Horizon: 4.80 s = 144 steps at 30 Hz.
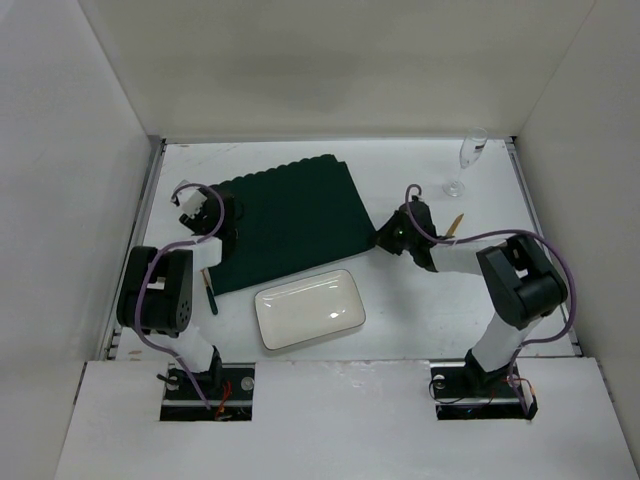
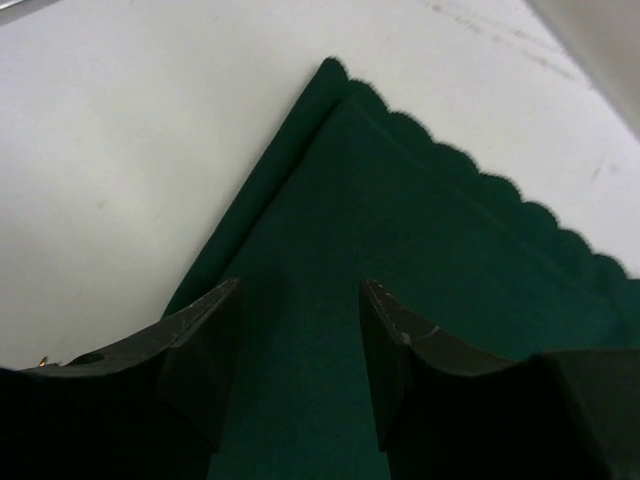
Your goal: Set the dinner table for one person
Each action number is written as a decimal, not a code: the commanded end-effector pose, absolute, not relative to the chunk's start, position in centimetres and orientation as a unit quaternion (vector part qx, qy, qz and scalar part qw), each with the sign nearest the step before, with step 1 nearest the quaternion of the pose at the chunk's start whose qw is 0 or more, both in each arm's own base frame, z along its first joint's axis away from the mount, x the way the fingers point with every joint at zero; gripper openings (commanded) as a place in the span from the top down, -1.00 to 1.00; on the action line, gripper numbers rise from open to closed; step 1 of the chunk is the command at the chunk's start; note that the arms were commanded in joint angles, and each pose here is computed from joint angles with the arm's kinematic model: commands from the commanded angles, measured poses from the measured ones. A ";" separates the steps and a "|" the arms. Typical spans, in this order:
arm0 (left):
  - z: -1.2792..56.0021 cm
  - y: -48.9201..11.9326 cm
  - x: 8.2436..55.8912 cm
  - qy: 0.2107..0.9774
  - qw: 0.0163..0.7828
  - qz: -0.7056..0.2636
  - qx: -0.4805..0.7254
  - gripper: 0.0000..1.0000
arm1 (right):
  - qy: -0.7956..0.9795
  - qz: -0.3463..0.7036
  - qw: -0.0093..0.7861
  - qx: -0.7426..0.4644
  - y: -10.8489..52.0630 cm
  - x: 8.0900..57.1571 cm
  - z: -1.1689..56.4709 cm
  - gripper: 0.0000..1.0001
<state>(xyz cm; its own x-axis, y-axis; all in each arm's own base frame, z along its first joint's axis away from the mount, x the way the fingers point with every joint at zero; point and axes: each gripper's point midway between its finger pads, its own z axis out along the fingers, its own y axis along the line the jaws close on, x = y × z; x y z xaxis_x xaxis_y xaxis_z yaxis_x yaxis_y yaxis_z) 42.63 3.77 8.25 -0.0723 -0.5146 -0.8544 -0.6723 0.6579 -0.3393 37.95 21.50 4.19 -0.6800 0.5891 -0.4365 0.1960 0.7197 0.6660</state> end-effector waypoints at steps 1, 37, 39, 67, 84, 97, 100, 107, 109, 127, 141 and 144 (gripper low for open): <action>8.1 4.0 41.3 0.732 0.534 0.087 -0.415 0.06 | 0.842 0.330 0.354 0.240 21.4 39.0 6.5 0.80; 3.3 -6.8 48.9 0.810 0.464 -0.088 -0.348 0.81 | 0.821 0.280 0.408 0.284 15.0 37.0 6.6 0.77; 3.5 -6.8 50.2 0.810 0.463 -0.086 -0.350 0.81 | 0.824 0.273 0.406 0.285 14.9 37.7 6.5 0.77; 3.4 -4.6 41.8 0.802 0.466 -0.045 -0.372 0.29 | 0.825 0.259 0.423 0.269 13.0 33.7 8.0 -0.07; 9.7 -8.6 35.7 0.788 0.534 -0.114 -0.283 0.10 | 0.892 0.297 0.338 -0.047 24.8 20.3 7.9 -0.52; 3.2 -9.8 30.5 0.852 0.438 -0.096 -0.271 0.19 | 0.898 0.355 0.255 -0.057 29.0 19.2 4.2 -0.06; 1.4 -7.5 30.3 0.856 0.427 -0.049 -0.286 0.20 | 0.895 0.372 0.241 -0.046 29.3 19.0 3.9 0.02; 3.4 -6.4 31.6 0.834 0.454 -0.057 -0.310 0.20 | 0.895 0.387 0.220 -0.029 29.3 18.9 2.6 0.38; 4.5 -6.6 31.9 0.828 0.467 -0.064 -0.303 0.20 | 0.893 0.394 0.217 -0.025 29.6 18.9 2.4 0.60; 14.4 -6.0 33.8 0.732 0.569 -0.158 -0.340 0.15 | 0.754 0.569 0.329 0.007 30.4 24.1 21.0 0.90; 12.9 -8.4 34.4 0.745 0.558 -0.172 -0.322 0.15 | 0.765 0.526 0.368 0.055 26.8 39.8 20.7 0.88; 12.4 -8.8 34.2 0.747 0.556 -0.173 -0.320 0.15 | 0.769 0.525 0.358 0.064 26.3 42.2 19.6 0.88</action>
